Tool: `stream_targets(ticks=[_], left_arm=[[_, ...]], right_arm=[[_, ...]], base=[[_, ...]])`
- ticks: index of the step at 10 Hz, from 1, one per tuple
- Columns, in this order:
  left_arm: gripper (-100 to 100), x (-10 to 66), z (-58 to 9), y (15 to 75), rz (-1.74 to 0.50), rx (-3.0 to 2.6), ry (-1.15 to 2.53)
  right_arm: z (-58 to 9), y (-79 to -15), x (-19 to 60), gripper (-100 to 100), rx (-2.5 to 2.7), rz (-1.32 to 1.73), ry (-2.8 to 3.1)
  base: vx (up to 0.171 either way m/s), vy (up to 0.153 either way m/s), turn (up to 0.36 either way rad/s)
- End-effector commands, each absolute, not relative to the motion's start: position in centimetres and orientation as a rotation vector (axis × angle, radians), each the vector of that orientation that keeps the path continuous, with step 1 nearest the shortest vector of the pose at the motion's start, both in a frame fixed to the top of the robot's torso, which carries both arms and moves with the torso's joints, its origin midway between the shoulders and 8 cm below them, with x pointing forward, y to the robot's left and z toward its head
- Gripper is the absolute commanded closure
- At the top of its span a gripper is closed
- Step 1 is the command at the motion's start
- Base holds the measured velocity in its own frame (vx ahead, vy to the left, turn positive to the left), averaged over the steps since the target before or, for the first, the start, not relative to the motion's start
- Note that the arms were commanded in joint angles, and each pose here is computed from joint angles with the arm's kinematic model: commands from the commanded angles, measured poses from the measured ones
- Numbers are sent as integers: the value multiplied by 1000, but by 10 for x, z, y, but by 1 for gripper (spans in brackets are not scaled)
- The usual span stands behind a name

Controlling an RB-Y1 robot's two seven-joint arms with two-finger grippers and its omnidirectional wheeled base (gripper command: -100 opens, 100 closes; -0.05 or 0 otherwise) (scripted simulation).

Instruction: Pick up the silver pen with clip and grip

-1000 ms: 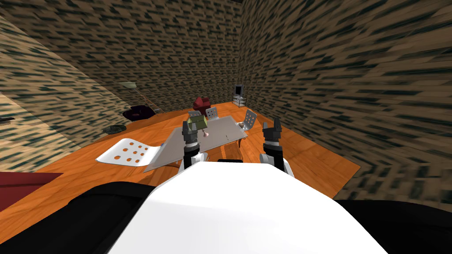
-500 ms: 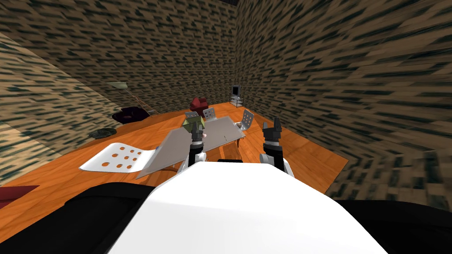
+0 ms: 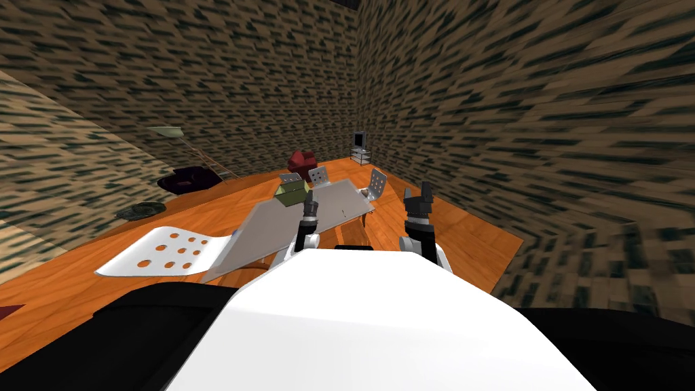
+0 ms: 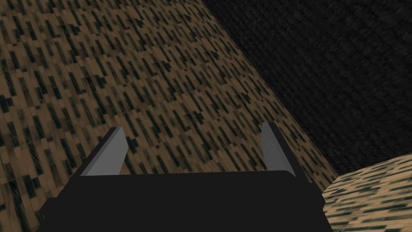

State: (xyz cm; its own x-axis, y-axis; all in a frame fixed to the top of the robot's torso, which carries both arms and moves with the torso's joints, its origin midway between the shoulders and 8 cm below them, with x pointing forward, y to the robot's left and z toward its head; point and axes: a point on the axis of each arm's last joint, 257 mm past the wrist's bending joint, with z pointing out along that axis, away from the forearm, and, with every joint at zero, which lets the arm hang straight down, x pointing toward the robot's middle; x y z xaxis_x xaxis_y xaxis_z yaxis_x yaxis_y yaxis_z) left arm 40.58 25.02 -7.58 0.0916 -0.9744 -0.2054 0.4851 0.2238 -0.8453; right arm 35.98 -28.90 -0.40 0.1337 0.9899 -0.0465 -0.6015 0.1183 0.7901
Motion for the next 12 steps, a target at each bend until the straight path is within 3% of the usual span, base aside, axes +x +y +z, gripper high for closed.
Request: stream_targets(ticks=[1, 12], left_arm=[[-100, 413, -92, 250, -1216, -708, 937], [-100, 470, -262, 211, -1094, -839, 1427]], right_arm=[[-4, -289, 360, 0, 713, 1307, 685], [-4, -289, 360, 0, 713, 1307, 685]], base=[[15, -23, -48], [26, -31, -91]])
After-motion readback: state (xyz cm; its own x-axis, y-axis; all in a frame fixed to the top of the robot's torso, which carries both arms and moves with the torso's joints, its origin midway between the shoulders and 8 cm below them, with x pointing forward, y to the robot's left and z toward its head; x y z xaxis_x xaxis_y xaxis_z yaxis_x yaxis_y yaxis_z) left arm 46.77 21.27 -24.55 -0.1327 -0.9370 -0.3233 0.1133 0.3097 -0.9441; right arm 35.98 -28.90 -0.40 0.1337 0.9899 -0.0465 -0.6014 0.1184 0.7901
